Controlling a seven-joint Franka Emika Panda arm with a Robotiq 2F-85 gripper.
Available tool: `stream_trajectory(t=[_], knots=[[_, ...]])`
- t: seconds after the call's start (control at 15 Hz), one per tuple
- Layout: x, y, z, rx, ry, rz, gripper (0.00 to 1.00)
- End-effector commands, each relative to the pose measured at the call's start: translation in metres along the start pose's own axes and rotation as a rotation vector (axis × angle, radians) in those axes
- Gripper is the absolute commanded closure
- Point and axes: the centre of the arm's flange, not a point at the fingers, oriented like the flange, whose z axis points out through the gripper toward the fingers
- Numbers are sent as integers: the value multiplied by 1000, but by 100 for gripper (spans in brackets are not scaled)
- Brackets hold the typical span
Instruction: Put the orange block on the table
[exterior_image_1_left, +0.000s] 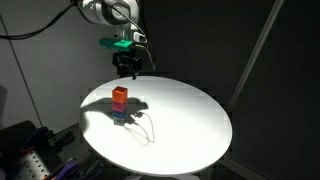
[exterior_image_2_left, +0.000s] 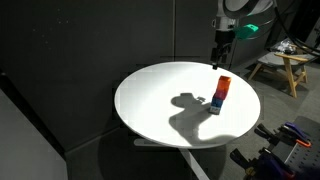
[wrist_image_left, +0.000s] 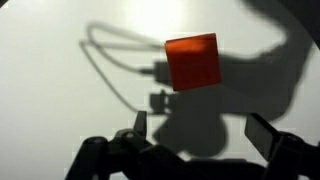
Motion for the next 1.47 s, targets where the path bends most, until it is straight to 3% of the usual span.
stream_trajectory(t=[0.0, 0.67, 1.4], knots=[[-12, 5, 3, -18, -6, 0, 0], [-26, 4, 26, -29, -36, -74, 0], [-33, 2, 37, -31, 12, -113, 0]])
